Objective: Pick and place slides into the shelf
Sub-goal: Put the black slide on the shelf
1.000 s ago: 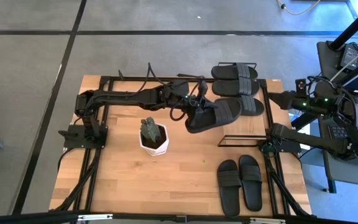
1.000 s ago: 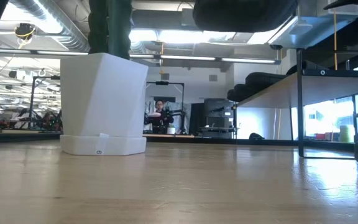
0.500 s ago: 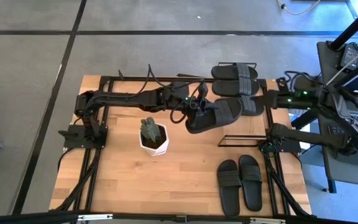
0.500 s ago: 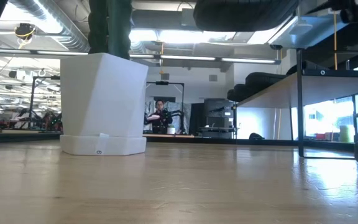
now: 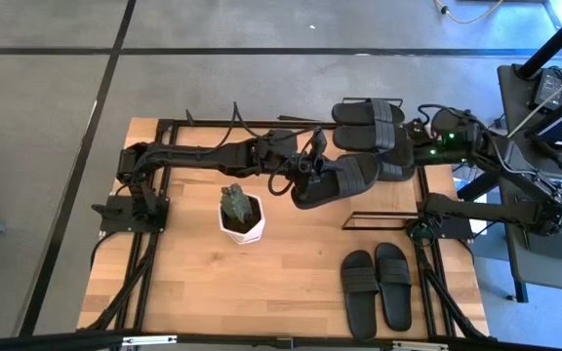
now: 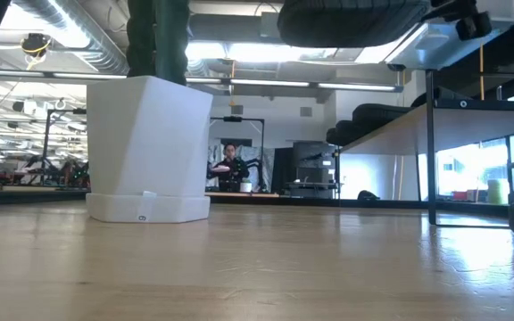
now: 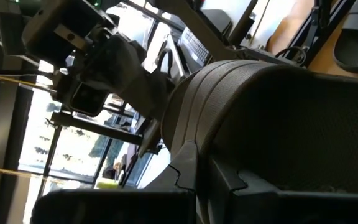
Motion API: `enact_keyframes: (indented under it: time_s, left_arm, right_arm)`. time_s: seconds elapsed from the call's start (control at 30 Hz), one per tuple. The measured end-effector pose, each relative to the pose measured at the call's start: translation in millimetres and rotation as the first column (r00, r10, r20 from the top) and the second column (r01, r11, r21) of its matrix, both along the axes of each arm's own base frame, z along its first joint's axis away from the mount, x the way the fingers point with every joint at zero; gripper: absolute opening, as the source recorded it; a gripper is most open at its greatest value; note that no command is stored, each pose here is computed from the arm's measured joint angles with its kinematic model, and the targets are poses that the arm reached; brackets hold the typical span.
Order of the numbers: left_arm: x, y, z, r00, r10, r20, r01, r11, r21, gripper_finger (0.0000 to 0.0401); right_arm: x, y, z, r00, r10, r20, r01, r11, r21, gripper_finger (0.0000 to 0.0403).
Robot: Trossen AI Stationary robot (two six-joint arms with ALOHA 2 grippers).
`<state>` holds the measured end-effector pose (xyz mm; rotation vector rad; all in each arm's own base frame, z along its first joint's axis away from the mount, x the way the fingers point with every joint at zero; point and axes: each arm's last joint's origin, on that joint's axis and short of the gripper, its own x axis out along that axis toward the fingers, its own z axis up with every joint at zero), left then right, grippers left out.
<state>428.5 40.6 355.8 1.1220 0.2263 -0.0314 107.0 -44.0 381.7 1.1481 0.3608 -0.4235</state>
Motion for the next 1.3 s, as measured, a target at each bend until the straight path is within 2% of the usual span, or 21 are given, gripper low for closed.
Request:
enact_keyframes:
  time_s: [0.4, 0.87, 1.03, 1.13, 1.3]
  left_arm:
    - [0.1, -1.8, -0.2, 0.999, 0.035, -0.003, -0.035, 0.999, 0.009, 0.0002]
    - [1.0, -11.7, 2.8, 0.999, 0.041, 0.025, -0.041, 0.999, 0.018, 0.0002]
    - [0.9, -10.4, 3.1, 0.997, 0.068, 0.025, -0.069, 0.996, 0.050, 0.0002]
    - [0.9, -9.8, 3.1, 0.997, 0.073, 0.025, -0.075, 0.996, 0.055, 0.0002]
    - [0.9, -9.8, 3.1, 0.997, 0.077, 0.025, -0.078, 0.996, 0.051, 0.0025]
  right_arm:
    - [8.0, -3.3, -5.5, 0.998, 0.043, -0.055, -0.044, 0.999, -0.008, 0.0152]
    - [8.8, -4.8, -6.9, 0.997, 0.024, -0.080, -0.027, 0.999, -0.039, 0.0152]
    - [13.8, -5.4, -8.8, 0.993, 0.079, -0.083, -0.079, 0.997, -0.006, 0.0152]
    - [15.9, -6.2, -9.4, 0.990, 0.105, -0.091, -0.108, 0.994, -0.034, 0.0152]
    - [17.2, -6.7, -9.6, 0.989, 0.118, -0.094, -0.123, 0.991, -0.050, 0.0123]
